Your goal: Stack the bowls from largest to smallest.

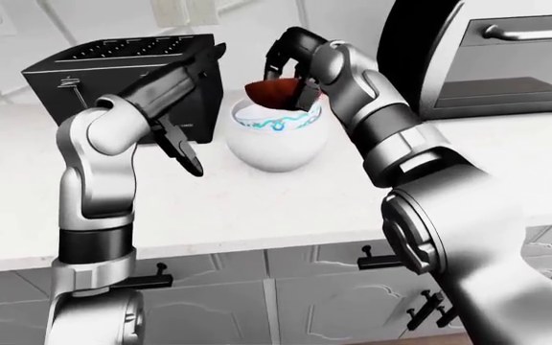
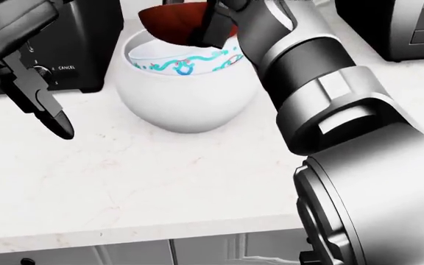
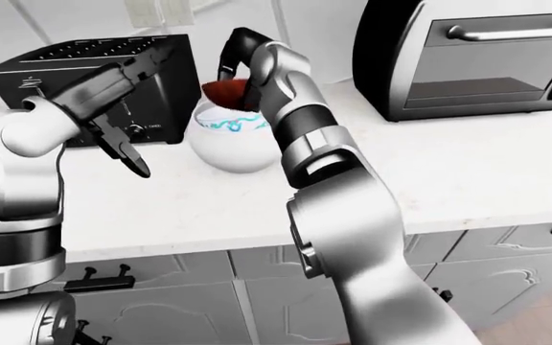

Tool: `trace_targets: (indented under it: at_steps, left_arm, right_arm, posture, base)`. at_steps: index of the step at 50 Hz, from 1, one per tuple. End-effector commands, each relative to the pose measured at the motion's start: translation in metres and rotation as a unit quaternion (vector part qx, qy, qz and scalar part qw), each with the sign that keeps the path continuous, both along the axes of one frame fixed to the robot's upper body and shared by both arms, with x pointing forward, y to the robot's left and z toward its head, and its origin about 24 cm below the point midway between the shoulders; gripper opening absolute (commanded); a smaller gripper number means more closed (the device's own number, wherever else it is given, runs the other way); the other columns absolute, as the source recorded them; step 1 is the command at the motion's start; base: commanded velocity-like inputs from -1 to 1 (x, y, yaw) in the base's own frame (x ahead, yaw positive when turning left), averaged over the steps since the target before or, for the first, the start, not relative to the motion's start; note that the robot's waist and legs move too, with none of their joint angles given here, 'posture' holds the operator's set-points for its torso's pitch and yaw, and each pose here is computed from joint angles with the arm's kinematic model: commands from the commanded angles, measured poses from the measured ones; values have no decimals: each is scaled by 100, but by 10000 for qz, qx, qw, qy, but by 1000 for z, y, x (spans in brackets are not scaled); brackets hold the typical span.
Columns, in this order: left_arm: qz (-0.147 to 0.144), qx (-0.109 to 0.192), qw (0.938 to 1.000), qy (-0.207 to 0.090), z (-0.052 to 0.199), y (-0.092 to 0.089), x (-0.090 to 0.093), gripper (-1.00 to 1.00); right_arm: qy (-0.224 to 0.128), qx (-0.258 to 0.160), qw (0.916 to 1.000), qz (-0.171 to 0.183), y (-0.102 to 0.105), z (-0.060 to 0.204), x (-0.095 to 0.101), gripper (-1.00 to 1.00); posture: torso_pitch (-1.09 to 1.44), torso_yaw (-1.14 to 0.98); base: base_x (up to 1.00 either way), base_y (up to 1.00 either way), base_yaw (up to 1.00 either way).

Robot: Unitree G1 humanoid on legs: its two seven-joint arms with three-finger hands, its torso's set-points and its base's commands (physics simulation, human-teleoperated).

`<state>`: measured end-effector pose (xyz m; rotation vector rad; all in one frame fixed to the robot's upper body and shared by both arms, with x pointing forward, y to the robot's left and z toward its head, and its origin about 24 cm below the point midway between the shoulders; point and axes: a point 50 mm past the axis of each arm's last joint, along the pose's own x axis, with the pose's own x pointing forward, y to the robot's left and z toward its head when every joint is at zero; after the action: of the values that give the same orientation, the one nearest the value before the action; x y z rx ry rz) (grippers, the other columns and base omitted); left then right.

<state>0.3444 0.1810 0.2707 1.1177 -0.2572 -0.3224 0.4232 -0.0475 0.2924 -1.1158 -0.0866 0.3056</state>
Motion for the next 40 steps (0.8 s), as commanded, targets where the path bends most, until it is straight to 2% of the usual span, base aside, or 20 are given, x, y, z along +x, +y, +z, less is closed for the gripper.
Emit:
trace_targets:
  at_steps: [1, 13, 30, 37, 39, 40]
  left_arm:
    - [-24, -18, 9990, -439, 19, -1, -5, 100]
    - [-57, 1, 9990, -434, 17, -2, -5, 100]
    - [-78, -28, 9992, -400, 12, -2, -5, 100]
    - [-62, -20, 9992, -394, 10, -1, -4, 100]
    - [-61, -22, 9992, -397, 11, -2, -4, 100]
    - [-63, -21, 9992, -392, 10, -2, -3, 100]
  right_arm:
    - [-659, 102, 9977, 99, 4, 35, -6, -58]
    - [-791, 152, 9967, 59, 2, 37, -6, -16]
    - [-1183, 31, 9930, -23, 1, 22, -2, -21]
    - [-1220, 15, 9925, -21, 0, 24, -3, 7]
    - [-1251, 14, 9921, -9, 1, 26, -3, 19]
    - [-1265, 3, 9920, -3, 1, 28, -4, 32]
  posture:
    - [-20, 0]
    - [-20, 0]
    - [-20, 0]
    - [-20, 0]
    - [-20, 0]
    - [-20, 0]
  base:
    - [0, 0, 0]
    - [0, 0, 0]
    - [0, 0, 0]
    - [0, 0, 0]
    - [0, 0, 0]
    - [0, 0, 0]
